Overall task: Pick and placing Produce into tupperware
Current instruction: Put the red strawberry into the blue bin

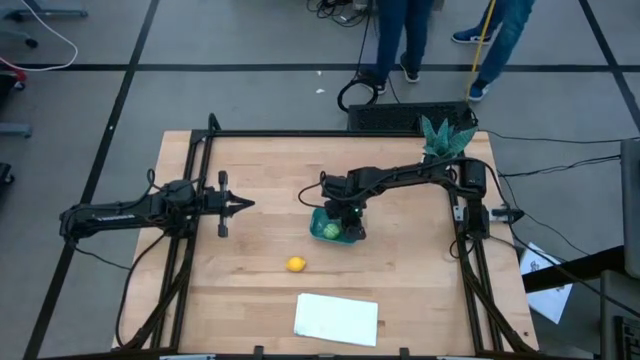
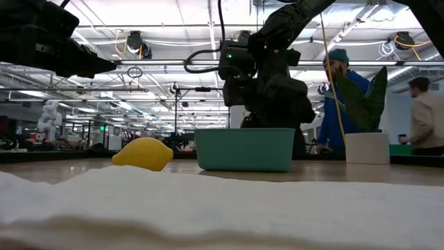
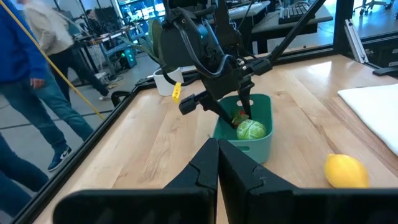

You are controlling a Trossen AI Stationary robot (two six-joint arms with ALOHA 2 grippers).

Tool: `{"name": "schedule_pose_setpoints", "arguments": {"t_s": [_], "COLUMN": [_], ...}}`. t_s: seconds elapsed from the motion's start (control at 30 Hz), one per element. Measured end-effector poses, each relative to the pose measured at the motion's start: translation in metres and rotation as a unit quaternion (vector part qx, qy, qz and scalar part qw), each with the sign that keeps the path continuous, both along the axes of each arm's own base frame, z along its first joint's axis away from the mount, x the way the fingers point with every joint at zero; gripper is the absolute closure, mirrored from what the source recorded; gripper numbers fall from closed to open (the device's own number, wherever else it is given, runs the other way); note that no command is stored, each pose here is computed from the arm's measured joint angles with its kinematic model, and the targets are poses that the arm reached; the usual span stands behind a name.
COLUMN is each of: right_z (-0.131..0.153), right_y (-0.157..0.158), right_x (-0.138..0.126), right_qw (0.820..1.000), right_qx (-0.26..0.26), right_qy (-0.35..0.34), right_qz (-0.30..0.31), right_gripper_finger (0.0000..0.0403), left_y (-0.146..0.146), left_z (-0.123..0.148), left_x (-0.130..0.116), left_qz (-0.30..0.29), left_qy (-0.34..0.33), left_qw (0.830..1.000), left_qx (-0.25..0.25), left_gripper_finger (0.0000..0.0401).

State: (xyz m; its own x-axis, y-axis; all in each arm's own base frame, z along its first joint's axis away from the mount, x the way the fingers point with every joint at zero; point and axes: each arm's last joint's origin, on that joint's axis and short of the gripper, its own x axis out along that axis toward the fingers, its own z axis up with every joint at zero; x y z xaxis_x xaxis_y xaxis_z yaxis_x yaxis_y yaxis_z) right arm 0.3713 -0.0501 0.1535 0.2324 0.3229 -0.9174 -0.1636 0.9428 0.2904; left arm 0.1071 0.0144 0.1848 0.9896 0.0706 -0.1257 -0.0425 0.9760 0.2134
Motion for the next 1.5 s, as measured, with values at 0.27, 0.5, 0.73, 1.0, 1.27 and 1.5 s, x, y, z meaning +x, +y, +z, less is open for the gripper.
{"name": "schedule_pose_setpoints", "arguments": {"t_s": [0.27,0.5,0.73,1.0,1.27,1.5], "right_z": [0.0001,0.0001,-0.0004,-0.0005,-0.0002,0.0], "right_y": [-0.0001,-0.0001,-0.0011,-0.0016,0.0003,0.0], "right_x": [0.0004,0.0003,-0.0001,-0.0005,-0.0014,-0.0004], "right_qw": [1.0,1.0,1.0,1.0,1.0,1.0], "right_qx": [-0.004,0.0,-0.019,-0.023,0.005,0.003], "right_qy": [-0.005,0.0,0.004,0.006,0.008,0.003], "right_qz": [0.009,-0.004,-0.007,-0.007,-0.003,-0.002], "right_gripper_finger": [0.0251,0.0251,0.0251,0.0251,0.0251,0.0251], "left_y": [0.0,0.0,0.0,0.0,0.0,0.0], "left_z": [0.0,0.0,0.0,0.0,0.0,0.0], "left_x": [0.0,0.0,0.0,0.0,0.0,0.0], "left_qz": [0.0,0.0,0.0,0.0,0.0,0.0], "left_qy": [0.0,0.0,0.0,0.0,0.0,0.0], "left_qw": [1.0,1.0,1.0,1.0,1.0,1.0], "left_qx": [0.0,-0.001,-0.001,-0.002,-0.002,-0.002], "left_gripper_finger": [0.0391,0.0391,0.0391,0.0391,0.0391,0.0391]}}
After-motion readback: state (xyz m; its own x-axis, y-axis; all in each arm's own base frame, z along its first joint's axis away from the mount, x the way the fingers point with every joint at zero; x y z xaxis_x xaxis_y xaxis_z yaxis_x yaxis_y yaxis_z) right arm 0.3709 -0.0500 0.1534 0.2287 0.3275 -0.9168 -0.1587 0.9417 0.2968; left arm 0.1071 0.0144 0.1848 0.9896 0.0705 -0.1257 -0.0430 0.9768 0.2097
